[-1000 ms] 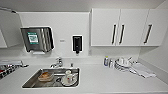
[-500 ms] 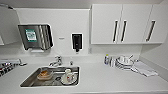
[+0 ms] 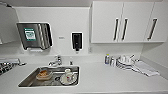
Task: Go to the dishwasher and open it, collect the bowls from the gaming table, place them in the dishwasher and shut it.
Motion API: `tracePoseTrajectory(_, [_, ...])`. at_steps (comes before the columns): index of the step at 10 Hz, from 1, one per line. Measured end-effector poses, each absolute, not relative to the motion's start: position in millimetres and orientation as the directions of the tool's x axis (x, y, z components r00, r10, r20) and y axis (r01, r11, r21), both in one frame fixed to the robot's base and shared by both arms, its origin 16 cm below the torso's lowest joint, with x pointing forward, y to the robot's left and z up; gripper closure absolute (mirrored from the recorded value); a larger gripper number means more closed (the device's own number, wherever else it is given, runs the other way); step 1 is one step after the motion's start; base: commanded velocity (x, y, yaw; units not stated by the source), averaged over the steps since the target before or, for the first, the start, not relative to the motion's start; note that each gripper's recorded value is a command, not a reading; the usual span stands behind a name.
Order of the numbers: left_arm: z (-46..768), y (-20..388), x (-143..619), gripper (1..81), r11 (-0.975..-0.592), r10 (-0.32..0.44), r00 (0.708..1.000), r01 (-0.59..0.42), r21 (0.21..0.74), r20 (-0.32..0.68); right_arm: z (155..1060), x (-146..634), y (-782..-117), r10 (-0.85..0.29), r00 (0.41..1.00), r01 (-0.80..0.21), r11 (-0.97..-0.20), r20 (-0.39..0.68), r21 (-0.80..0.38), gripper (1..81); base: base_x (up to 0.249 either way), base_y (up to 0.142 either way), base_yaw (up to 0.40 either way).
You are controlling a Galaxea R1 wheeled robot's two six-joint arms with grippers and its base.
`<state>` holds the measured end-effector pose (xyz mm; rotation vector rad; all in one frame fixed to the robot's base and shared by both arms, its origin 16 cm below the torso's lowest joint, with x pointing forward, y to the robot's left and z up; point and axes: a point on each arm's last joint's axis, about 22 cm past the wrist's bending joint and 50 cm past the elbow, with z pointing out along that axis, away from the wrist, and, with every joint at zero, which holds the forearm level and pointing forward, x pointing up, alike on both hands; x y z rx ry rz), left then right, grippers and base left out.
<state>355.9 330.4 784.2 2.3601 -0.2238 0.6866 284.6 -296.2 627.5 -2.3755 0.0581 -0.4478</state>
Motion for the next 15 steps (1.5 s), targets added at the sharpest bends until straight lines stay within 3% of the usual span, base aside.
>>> tracePoseTrajectory(4, [786.7,327.0,357.0,1.0,-0.761,-0.026,0.798,-0.406,0.506,0.602,612.1,310.8,-296.5,-0.157,0.920,0.127,-0.750,0.360,-0.649,1.0,0.000,0.000,0.000])
tracePoseTrajectory(7, [784.9,347.2,375.8,1.0,-0.790,-0.025,0.769,-0.407,0.459,0.639,593.3,317.4,-296.4,-0.154,0.920,0.129,-0.750,0.361,-0.649,1.0,0.000,0.000,0.000])
tracePoseTrajectory(11, [754.5,349.7,409.3,1.0,-0.794,-0.008,0.786,-0.381,0.474,0.618,548.5,323.0,-296.4,-0.156,0.942,0.084,-0.749,0.298,-0.657,1.0,0.000,0.000,0.000])
tracePoseTrajectory(13, [740.0,333.1,411.8,1.0,-0.772,-0.031,0.805,-0.396,0.497,0.593,532.0,326.9,-295.0,-0.157,0.949,0.068,-0.746,0.274,-0.663,1.0,0.000,0.000,0.000])
tracePoseTrajectory(15, [745.2,315.0,417.8,1.0,-0.746,-0.059,0.780,-0.449,0.492,0.623,526.2,335.3,-291.9,-0.159,0.943,0.083,-0.738,0.292,-0.669,1.0,0.000,0.000,0.000])
